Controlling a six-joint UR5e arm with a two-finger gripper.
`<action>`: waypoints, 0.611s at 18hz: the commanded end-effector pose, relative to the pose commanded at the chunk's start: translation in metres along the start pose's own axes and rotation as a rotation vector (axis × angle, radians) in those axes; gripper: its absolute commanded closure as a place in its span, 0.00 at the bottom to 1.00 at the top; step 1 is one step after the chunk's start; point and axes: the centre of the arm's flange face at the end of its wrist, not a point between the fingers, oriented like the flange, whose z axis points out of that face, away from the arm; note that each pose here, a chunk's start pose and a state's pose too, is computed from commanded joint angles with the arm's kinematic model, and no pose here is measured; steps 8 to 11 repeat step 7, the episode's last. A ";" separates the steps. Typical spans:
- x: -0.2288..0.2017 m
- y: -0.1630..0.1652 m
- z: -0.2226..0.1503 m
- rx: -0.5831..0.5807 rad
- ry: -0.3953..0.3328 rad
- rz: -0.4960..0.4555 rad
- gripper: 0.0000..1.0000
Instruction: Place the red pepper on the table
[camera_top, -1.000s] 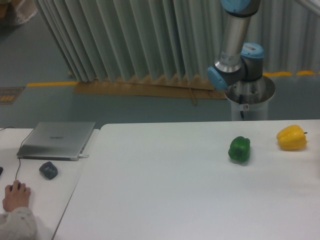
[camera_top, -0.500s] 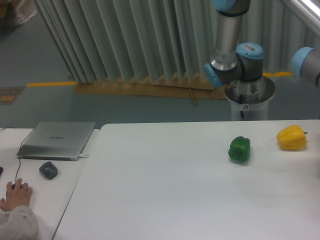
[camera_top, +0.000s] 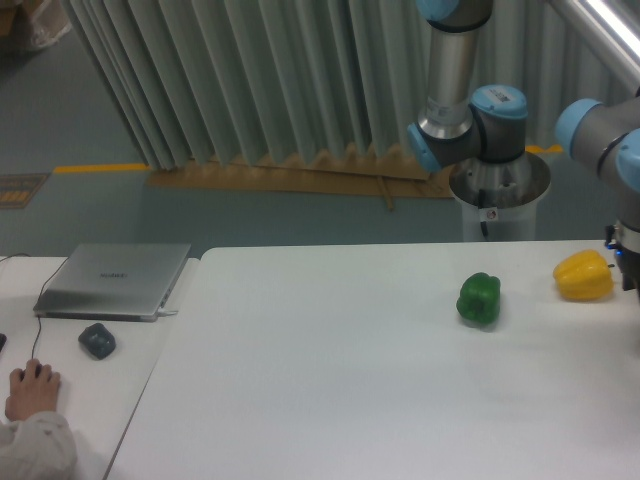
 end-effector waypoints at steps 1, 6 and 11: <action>0.005 -0.001 0.000 0.011 0.029 0.001 0.00; 0.023 -0.003 -0.013 0.013 0.040 0.002 0.00; 0.025 -0.002 -0.010 0.016 0.044 0.001 0.00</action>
